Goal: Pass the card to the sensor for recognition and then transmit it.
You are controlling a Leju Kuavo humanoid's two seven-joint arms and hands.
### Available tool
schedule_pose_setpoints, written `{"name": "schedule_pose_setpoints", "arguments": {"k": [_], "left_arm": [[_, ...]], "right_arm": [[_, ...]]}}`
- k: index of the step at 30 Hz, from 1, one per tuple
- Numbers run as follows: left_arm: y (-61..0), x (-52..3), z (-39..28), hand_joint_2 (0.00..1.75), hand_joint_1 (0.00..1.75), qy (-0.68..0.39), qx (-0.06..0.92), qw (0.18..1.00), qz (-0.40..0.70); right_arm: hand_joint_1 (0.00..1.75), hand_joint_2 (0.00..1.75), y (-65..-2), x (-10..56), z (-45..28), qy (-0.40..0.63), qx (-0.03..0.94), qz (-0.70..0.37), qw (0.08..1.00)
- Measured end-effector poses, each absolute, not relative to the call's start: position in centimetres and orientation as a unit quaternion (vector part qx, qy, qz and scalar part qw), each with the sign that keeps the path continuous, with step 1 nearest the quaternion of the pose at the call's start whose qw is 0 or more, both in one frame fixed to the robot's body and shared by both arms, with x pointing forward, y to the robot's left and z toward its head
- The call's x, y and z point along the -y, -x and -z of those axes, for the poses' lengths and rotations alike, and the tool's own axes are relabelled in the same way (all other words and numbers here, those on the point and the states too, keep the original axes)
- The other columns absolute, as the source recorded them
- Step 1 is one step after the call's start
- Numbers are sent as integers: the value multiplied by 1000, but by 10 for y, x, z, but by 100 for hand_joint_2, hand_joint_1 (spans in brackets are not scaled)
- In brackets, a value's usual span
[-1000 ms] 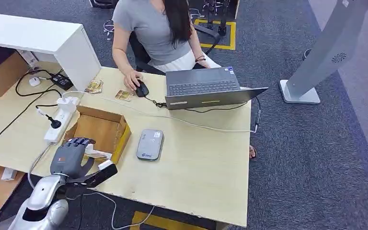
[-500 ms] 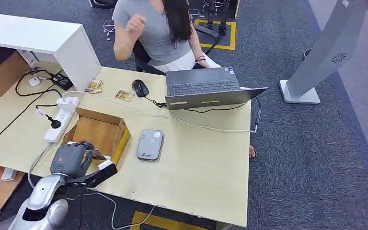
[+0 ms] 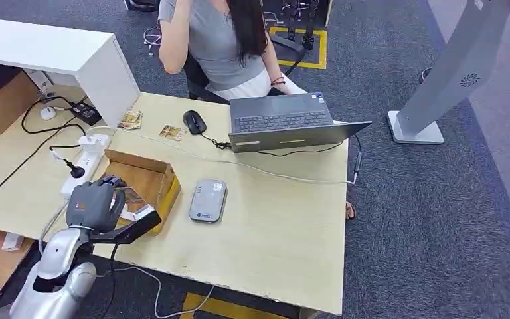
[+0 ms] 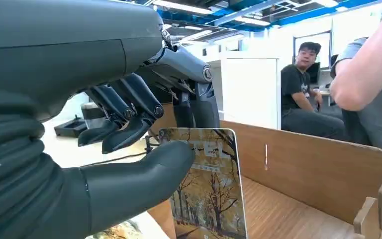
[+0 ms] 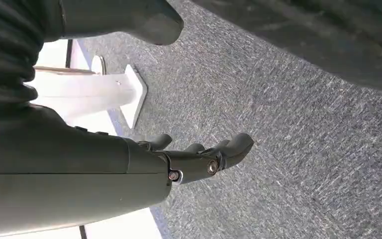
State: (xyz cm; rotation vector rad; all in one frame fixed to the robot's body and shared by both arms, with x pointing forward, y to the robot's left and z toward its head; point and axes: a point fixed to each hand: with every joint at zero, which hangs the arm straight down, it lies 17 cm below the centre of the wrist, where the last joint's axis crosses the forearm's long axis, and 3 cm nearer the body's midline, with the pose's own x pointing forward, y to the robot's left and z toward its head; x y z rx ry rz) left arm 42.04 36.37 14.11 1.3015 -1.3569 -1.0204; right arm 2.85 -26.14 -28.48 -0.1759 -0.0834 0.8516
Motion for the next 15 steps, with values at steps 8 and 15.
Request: {"name": "schedule_pose_setpoints", "arguments": {"k": [8, 15], "left_arm": [[-444, -372, -185, 175, 175, -555, 573, 445, 407], [-487, -387, -279, 175, 175, -588, 595, 400, 374]], "right_arm": [[0, 175, -31, 261, 285, 87, 47, -418, 903], [0, 175, -34, 260, 284, 87, 53, -425, 900]]}}
